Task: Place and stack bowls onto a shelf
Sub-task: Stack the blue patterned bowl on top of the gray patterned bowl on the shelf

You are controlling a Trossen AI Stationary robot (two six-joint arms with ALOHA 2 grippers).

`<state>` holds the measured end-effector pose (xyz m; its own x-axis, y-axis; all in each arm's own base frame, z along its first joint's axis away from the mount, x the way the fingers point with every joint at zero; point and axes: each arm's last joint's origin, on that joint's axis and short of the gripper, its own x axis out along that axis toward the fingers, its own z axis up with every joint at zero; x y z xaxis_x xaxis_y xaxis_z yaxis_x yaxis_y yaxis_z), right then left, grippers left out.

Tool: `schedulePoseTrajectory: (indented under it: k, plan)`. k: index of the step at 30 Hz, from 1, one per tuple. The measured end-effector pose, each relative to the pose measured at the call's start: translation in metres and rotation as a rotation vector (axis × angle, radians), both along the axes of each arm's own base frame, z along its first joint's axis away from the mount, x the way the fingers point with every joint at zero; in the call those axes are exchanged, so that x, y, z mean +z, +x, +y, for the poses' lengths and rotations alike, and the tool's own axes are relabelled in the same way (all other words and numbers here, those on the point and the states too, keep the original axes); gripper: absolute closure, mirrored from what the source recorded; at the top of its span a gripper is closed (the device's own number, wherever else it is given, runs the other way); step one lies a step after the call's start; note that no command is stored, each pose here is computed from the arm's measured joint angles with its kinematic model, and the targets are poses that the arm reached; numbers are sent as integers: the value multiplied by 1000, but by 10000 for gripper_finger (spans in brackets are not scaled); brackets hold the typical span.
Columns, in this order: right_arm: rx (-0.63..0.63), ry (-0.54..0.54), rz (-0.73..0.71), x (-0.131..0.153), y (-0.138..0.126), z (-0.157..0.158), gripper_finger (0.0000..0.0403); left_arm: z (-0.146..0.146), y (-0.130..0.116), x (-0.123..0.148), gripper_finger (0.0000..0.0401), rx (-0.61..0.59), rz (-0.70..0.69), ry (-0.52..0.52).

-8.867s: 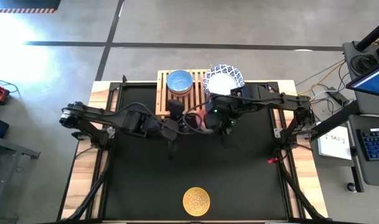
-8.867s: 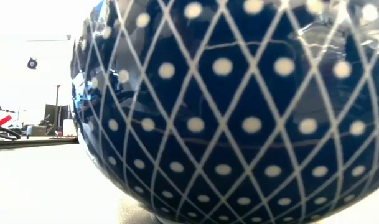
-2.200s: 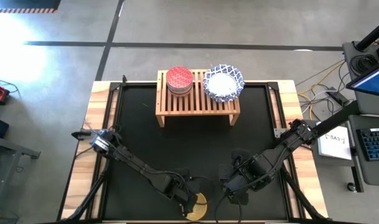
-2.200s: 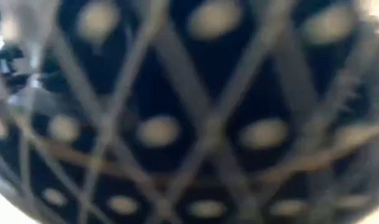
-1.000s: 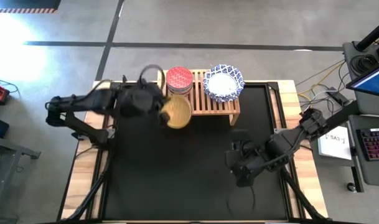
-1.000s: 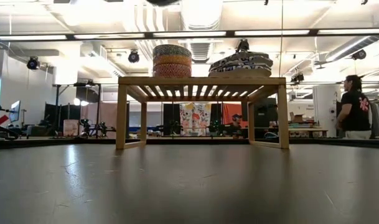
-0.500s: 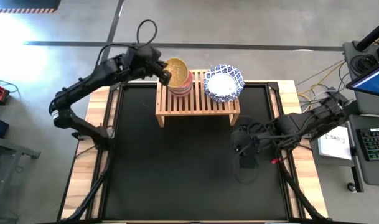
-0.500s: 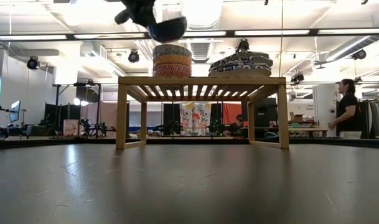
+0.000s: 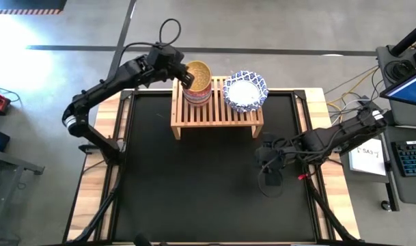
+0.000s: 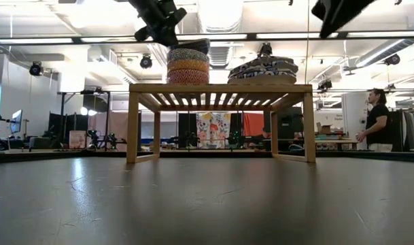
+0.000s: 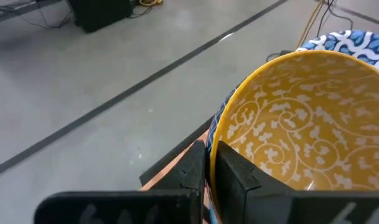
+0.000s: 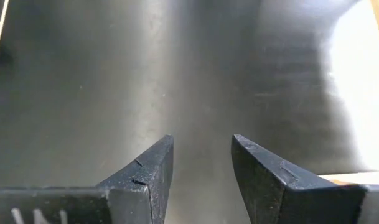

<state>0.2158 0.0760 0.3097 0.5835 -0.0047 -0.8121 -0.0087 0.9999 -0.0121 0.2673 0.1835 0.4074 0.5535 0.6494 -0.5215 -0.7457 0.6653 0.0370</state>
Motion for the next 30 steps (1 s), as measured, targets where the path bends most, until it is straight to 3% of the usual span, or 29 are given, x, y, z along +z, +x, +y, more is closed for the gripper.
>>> schedulePoseTrajectory:
  k: [14, 24, 30]
  plan:
    - [36, 57, 4, -26, -8, -1, 252, -2, -7, -4, 393, -41, -18, -142]
    - [39, 62, -10, -26, -9, -2, 252, -3, -7, -5, 392, -30, -22, -160]
    - [43, 62, -11, -26, -9, -1, 252, -3, -7, -5, 372, -31, -22, -160]
